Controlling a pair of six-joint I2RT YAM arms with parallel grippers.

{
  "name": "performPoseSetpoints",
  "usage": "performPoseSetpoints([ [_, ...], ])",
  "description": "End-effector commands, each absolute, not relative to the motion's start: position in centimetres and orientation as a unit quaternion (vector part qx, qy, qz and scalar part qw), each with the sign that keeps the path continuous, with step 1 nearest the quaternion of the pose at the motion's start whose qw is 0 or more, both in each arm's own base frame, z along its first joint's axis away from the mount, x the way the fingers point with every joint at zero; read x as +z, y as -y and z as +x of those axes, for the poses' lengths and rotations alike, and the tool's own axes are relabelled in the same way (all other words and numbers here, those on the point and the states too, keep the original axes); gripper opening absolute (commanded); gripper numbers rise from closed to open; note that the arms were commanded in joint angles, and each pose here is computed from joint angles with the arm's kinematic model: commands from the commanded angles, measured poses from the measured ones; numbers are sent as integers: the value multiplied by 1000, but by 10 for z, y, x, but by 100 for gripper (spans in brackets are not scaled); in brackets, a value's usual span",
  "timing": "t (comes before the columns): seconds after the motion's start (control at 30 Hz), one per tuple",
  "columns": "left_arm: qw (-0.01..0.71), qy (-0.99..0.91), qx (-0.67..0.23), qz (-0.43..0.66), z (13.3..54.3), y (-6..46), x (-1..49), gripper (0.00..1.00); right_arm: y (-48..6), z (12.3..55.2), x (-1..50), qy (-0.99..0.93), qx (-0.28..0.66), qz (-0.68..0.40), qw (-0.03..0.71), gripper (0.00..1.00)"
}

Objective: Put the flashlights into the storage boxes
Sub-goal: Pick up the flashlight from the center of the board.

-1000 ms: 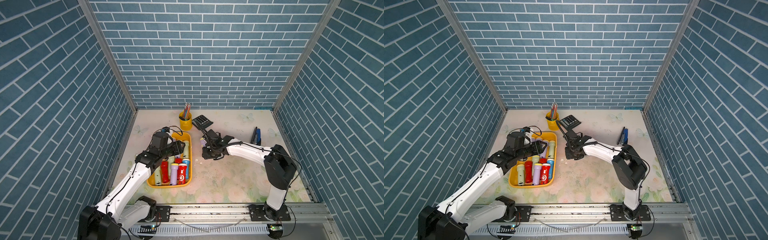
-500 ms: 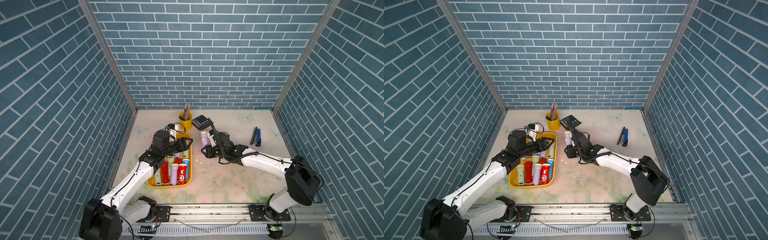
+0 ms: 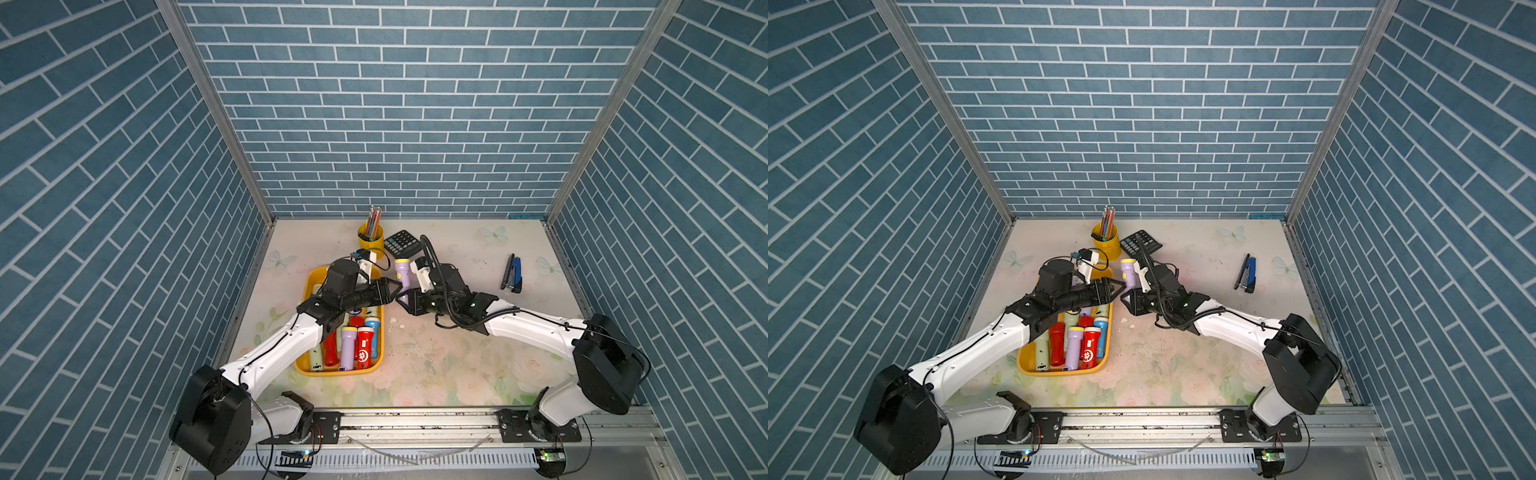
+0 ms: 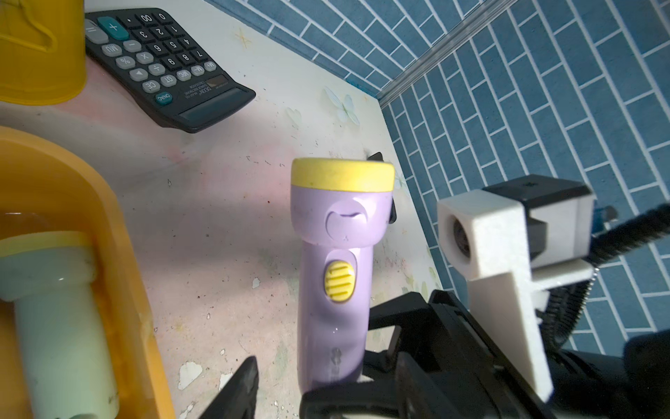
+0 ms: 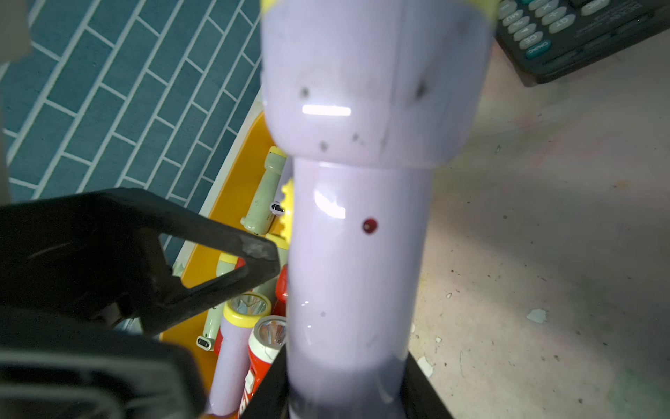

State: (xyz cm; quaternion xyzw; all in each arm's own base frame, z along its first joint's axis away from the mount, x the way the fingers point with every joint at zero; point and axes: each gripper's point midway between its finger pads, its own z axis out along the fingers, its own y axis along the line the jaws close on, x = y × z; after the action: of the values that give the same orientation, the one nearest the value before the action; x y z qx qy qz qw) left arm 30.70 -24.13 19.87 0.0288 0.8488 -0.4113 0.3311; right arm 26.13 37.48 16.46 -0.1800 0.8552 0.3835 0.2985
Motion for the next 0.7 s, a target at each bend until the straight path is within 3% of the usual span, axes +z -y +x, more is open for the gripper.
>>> performPoseSetpoints([
  [0.0, 365, -844, -391, 42, 320, 241, 212, 59, -380, 253, 184, -831, 415, -194, 317, 21],
  [0.67, 362, -847, -384, 63, 337, 263, 215, 45, -387, 245, 175, -838, 405, -203, 305, 21],
])
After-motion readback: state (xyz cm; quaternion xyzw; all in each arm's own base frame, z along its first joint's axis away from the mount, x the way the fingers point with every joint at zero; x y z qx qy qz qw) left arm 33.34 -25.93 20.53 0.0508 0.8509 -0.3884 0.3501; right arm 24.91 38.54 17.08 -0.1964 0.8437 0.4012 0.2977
